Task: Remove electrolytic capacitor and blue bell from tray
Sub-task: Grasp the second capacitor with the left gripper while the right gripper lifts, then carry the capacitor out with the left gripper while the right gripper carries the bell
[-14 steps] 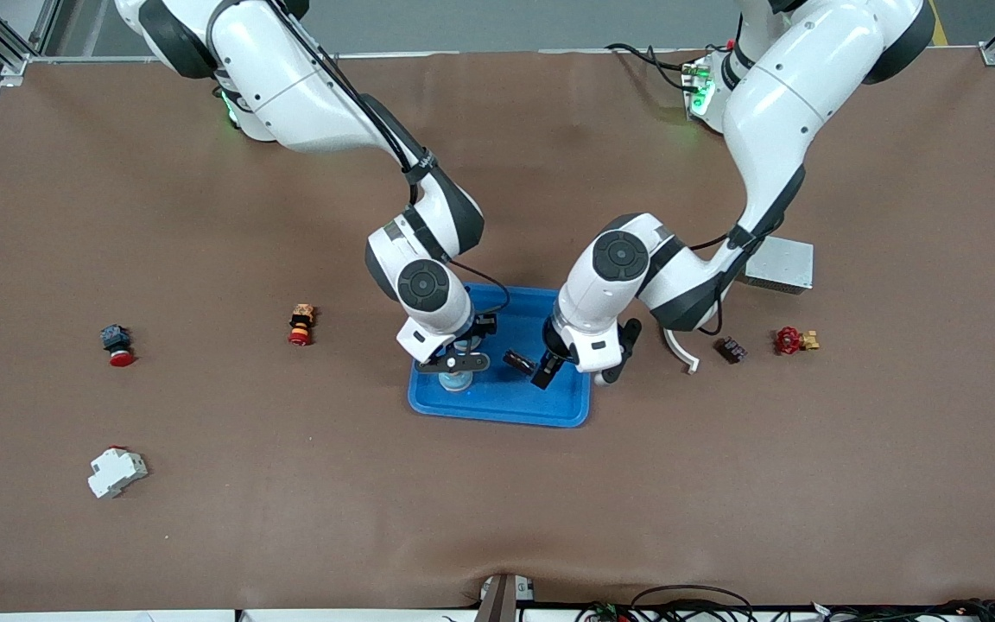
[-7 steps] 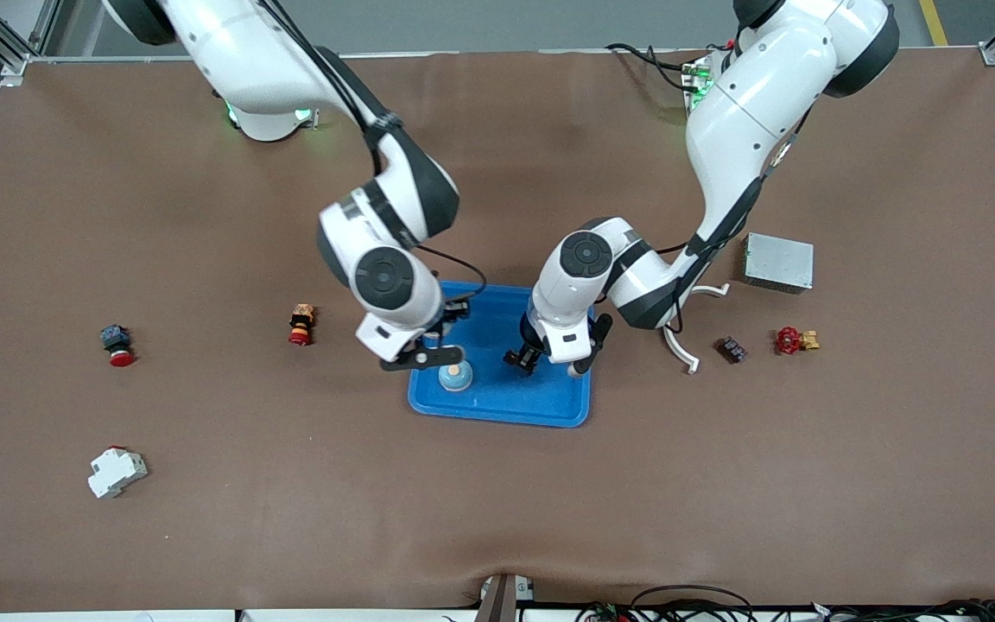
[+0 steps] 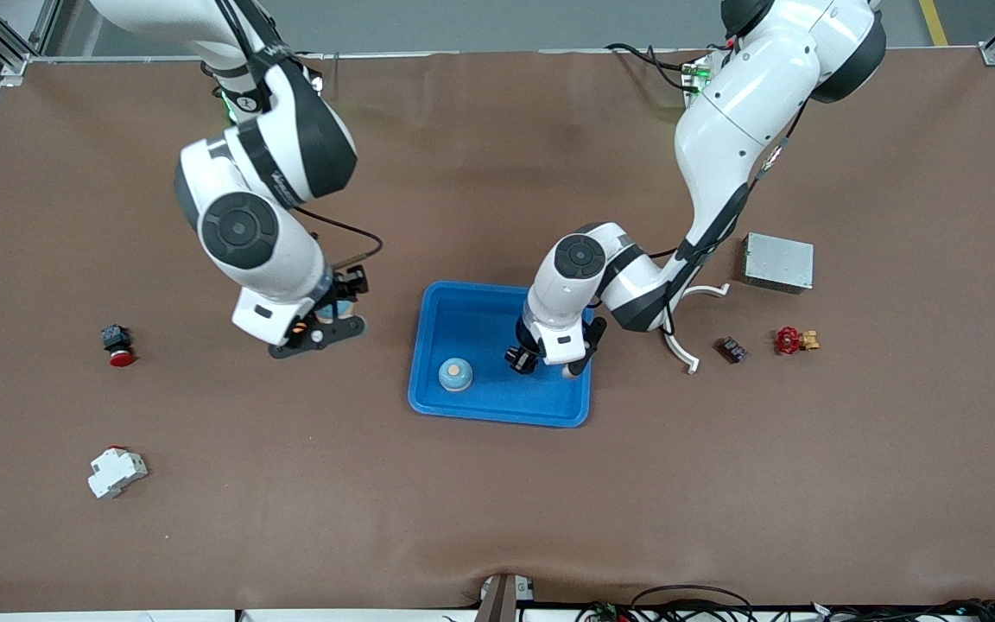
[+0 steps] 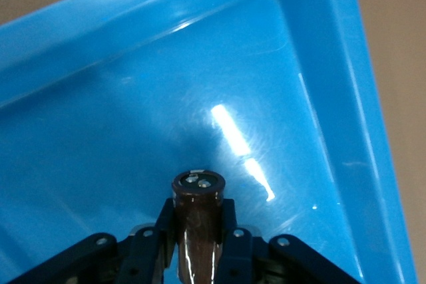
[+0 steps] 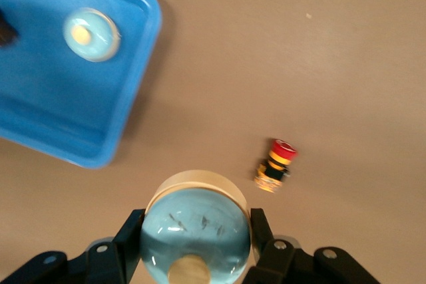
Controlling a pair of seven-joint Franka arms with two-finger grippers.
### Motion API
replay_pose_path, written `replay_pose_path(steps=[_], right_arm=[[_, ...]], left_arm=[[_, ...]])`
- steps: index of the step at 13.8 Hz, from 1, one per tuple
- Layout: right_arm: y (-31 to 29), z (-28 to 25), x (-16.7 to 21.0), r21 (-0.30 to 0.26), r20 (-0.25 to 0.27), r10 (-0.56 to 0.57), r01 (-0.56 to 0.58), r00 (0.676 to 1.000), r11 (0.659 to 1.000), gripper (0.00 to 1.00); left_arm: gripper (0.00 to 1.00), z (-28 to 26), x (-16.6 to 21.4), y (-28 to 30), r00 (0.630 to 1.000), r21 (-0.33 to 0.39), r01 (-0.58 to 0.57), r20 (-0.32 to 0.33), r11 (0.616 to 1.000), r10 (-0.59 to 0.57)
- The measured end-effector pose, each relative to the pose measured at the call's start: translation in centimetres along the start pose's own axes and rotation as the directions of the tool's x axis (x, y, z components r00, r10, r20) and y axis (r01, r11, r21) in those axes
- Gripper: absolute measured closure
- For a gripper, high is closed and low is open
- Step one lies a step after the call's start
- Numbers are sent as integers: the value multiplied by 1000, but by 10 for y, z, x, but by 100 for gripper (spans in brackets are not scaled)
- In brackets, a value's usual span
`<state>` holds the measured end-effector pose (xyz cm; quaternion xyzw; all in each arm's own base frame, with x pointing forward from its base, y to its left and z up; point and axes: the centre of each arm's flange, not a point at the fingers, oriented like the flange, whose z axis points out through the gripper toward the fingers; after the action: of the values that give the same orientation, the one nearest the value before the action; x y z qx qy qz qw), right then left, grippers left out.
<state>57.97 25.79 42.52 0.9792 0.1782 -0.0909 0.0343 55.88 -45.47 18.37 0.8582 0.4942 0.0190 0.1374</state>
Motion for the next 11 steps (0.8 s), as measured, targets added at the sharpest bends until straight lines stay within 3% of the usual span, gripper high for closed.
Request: replay_pose_path(steps=[4, 7, 9, 11], right_arm=[[51, -1, -28, -34, 6, -50, 51, 999, 998, 32], [90, 17, -36, -34, -36, -100, 99, 994, 995, 32], [121, 46, -41, -33, -70, -130, 128, 989, 991, 32], [151, 74, -48, -34, -95, -161, 158, 982, 987, 32]], left_arm=[[70, -24, 30, 15, 998, 21, 36, -51, 999, -35], [70, -70, 57, 29, 991, 46, 67, -119, 997, -62], [70, -101, 83, 28, 981, 118, 76, -185, 990, -53], [70, -121, 125, 14, 977, 206, 12, -212, 979, 33]])
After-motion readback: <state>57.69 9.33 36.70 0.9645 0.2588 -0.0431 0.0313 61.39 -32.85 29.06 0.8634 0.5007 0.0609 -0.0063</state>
